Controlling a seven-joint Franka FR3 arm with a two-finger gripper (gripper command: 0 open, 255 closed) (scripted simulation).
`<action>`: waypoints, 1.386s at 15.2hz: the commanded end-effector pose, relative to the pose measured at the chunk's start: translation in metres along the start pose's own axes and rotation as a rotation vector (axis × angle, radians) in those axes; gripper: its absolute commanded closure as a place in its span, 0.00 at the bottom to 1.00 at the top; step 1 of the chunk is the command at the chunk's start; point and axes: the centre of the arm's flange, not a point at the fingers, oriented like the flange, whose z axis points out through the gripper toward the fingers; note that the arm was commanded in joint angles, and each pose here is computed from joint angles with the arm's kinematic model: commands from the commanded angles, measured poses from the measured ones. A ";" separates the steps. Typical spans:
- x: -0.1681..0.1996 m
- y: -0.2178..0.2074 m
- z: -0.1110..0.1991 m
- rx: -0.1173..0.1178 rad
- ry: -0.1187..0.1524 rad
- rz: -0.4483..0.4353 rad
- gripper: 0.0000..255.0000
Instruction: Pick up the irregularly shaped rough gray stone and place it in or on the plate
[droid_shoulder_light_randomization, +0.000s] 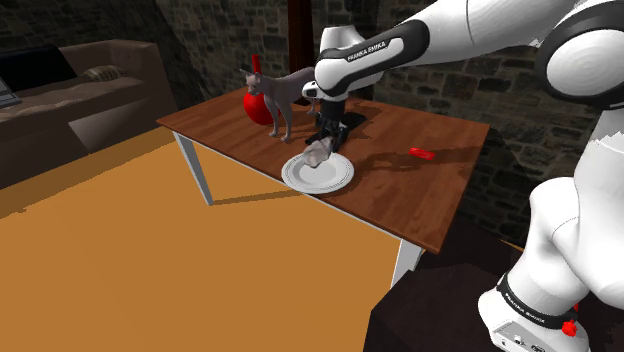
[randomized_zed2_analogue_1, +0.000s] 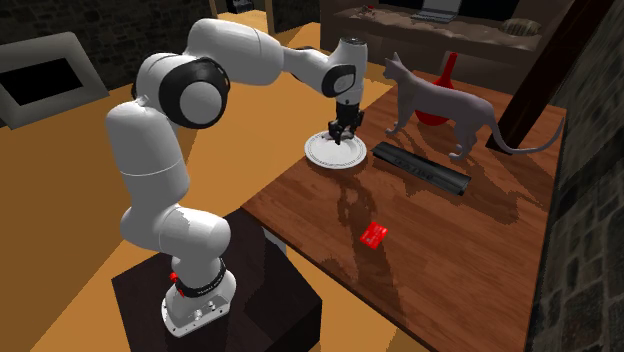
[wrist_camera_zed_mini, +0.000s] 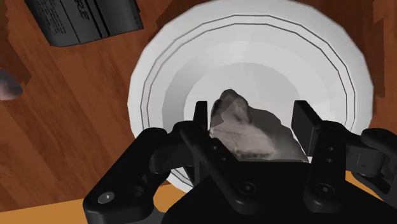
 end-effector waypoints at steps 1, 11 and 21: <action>0.007 0.009 0.010 0.000 0.002 -0.001 1.00; 0.005 0.006 0.062 0.000 0.002 -0.001 1.00; 0.004 0.005 0.071 0.000 0.002 -0.001 1.00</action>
